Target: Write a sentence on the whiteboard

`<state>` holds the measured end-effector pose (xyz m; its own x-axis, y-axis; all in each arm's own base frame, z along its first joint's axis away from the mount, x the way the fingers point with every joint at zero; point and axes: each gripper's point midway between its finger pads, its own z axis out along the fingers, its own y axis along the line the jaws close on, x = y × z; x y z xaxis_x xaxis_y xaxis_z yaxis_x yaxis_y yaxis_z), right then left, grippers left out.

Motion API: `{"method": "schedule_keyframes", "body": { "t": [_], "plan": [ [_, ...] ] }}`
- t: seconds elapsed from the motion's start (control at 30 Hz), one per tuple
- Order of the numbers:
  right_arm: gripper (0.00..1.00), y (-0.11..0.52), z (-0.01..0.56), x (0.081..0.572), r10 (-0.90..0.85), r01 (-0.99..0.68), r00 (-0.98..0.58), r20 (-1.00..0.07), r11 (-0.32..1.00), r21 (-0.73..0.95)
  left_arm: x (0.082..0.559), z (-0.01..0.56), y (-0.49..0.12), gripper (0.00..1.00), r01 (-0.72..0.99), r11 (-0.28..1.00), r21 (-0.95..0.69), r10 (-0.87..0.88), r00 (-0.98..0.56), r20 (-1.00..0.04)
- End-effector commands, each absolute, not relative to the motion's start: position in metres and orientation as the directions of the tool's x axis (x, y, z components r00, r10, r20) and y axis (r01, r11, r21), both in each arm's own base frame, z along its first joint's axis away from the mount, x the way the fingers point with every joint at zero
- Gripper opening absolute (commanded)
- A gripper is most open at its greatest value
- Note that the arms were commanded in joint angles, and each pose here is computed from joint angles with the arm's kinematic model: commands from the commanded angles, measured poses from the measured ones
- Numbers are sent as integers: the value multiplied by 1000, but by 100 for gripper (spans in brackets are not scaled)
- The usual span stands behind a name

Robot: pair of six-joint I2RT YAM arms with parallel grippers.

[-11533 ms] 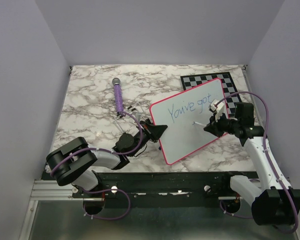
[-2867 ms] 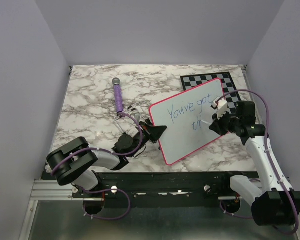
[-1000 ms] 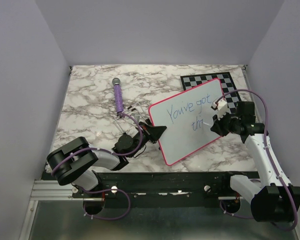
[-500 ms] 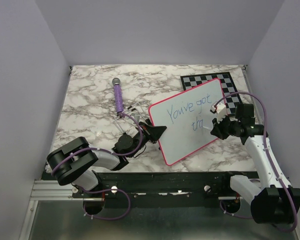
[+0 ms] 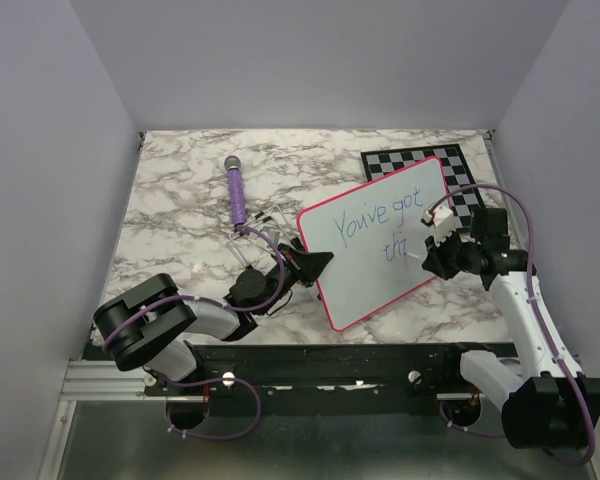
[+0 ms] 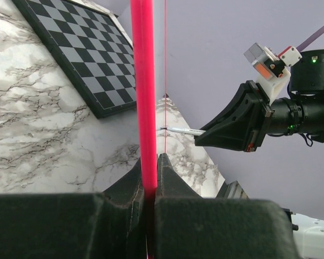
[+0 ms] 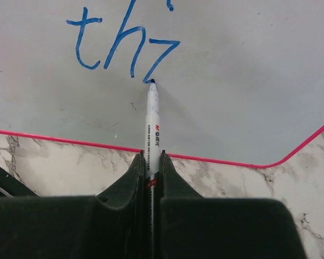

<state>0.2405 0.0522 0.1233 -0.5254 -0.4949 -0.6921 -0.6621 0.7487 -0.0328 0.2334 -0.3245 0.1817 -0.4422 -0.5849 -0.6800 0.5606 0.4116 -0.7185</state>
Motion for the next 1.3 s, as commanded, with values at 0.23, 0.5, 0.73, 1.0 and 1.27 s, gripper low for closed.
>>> {"method": "schedule_keyframes", "body": {
  "t": [0.23, 0.5, 0.73, 1.0, 1.27],
  "plan": [
    [0, 46, 170, 271, -432, -590, -442, -786, 800, -109, 219, 179, -329, 0, 632, 406, -660, -523, -431, -735],
    [0, 35, 162, 276, -410, -551, -475, -779, 829, -100, 219, 179, -329, 0, 634, 404, -659, -522, -432, -735],
    [0, 36, 155, 278, -405, -559, -488, -773, 825, -80, 219, 180, -329, 0, 635, 403, -659, -523, -431, -735],
    [1, 39, 149, 277, -405, -575, -502, -764, 816, -54, 219, 180, -330, 0, 636, 402, -659, -521, -433, -736],
    [0, 42, 148, 279, -400, -586, -504, -766, 809, -37, 219, 180, -331, 0, 636, 400, -660, -521, -435, -735]
  ]
}}
